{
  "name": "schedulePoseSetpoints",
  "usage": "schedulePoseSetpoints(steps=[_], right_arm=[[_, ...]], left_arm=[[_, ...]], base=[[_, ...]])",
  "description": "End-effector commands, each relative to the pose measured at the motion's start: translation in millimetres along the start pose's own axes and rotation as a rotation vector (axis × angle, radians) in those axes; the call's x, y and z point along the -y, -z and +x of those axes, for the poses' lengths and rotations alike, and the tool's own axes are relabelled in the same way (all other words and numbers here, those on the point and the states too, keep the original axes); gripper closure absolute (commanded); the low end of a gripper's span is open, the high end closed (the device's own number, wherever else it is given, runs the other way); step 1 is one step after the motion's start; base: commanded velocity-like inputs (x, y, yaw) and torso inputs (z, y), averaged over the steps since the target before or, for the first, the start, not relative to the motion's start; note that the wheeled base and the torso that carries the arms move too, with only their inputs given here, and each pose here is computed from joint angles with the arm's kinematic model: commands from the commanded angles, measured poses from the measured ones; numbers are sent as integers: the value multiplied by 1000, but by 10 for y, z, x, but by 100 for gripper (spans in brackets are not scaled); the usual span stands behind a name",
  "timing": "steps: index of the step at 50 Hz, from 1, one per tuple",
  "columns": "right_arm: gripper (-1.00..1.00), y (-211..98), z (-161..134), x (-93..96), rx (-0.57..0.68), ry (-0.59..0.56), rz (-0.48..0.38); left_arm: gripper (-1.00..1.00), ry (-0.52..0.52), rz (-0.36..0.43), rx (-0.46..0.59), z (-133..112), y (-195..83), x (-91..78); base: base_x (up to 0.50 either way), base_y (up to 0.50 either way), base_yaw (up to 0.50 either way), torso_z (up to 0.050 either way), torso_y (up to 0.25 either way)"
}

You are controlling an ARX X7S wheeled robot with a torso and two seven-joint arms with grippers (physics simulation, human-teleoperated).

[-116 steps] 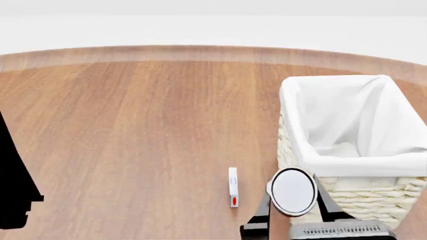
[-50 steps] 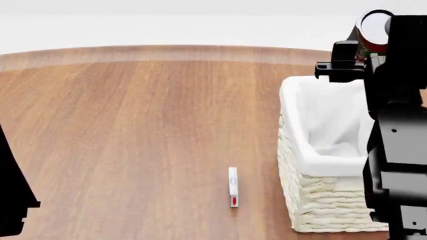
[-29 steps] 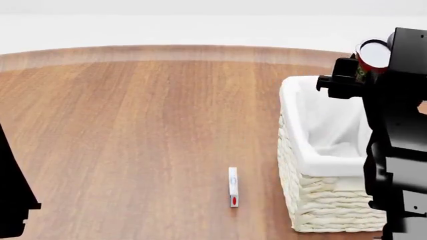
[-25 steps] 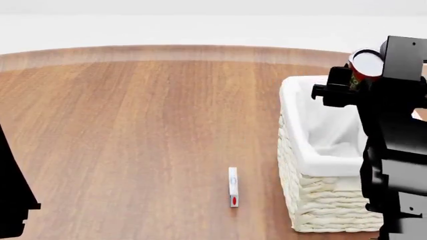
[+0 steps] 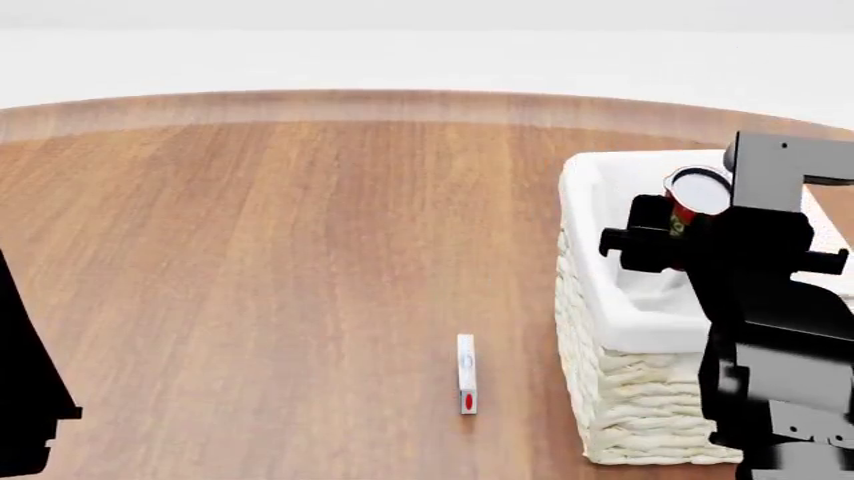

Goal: Pick up the tomato sauce, and put it in the basket.

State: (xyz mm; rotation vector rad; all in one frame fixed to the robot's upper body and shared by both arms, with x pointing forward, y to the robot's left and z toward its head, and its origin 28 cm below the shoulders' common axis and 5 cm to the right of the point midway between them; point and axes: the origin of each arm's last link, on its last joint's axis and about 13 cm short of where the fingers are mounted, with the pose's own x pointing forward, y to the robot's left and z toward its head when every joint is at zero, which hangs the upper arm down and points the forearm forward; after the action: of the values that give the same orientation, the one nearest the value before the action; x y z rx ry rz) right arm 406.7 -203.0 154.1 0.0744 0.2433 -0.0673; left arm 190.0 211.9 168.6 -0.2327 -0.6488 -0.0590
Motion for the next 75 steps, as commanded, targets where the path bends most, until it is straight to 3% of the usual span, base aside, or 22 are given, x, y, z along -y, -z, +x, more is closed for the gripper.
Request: schedulePoseSetpoints(steps=[1,23,24,49,51,52,53,57,58,59,62,65,70,72,75], right_arm=[[100,52,13,-3,-15,1,-15],[100,71,19,-77,-54,-12,-36],[-100,68,20,-77,-49,-20,-30],[-100,36,28,-81,-22,-20,-54],[-100,-42,45,-111,32,-26,-86],[-100,-83,60,-137,90,-17,-148],[-100,-101,64,-156,103,-34,-119],[-100,-282,67,-223,282,-16,-246],[-100,-139,22,-220,240,-10,-244],[-100,-193,-39,-241,275,-10,-257],[-100,-532,-351,-364,483,-21,-314],[-100,-583,-579,-441,565,-29,-356],[-100,-536,-769,-512,679,9,-446],[-100,-373,-767,-531,739,79,-533],[-100,-219,-738,-543,770,106,-551]], left_arm=[[-100,-6,5,-2,3,5,-8],[-100,-13,18,1,4,5,-23],[-100,-13,18,0,3,7,-23],[-100,-9,17,-2,8,16,-14],[-100,-10,18,-4,10,20,-15],[-100,-8,19,-5,6,25,-10],[-100,-7,18,-5,6,22,-10],[-100,-9,21,-8,10,29,-14],[-100,-6,20,-10,5,32,-8],[-100,-5,20,-9,4,31,-5],[-100,-4,21,-10,10,31,-2],[-100,5,19,-13,-3,39,16],[-100,12,16,-16,-5,43,32],[-100,15,15,-18,-11,47,36],[-100,17,16,-18,-12,45,35]], base=[[0,0,0,0,0],[0,0,0,0,0],[0,0,0,0,0],[0,0,0,0,0],[0,0,0,0,0],[0,0,0,0,0],[0,0,0,0,0],[0,0,0,0,0],[0,0,0,0,0],[0,0,0,0,0],[0,0,0,0,0],[0,0,0,0,0],[0,0,0,0,0],[0,0,0,0,0],[0,0,0,0,0]])
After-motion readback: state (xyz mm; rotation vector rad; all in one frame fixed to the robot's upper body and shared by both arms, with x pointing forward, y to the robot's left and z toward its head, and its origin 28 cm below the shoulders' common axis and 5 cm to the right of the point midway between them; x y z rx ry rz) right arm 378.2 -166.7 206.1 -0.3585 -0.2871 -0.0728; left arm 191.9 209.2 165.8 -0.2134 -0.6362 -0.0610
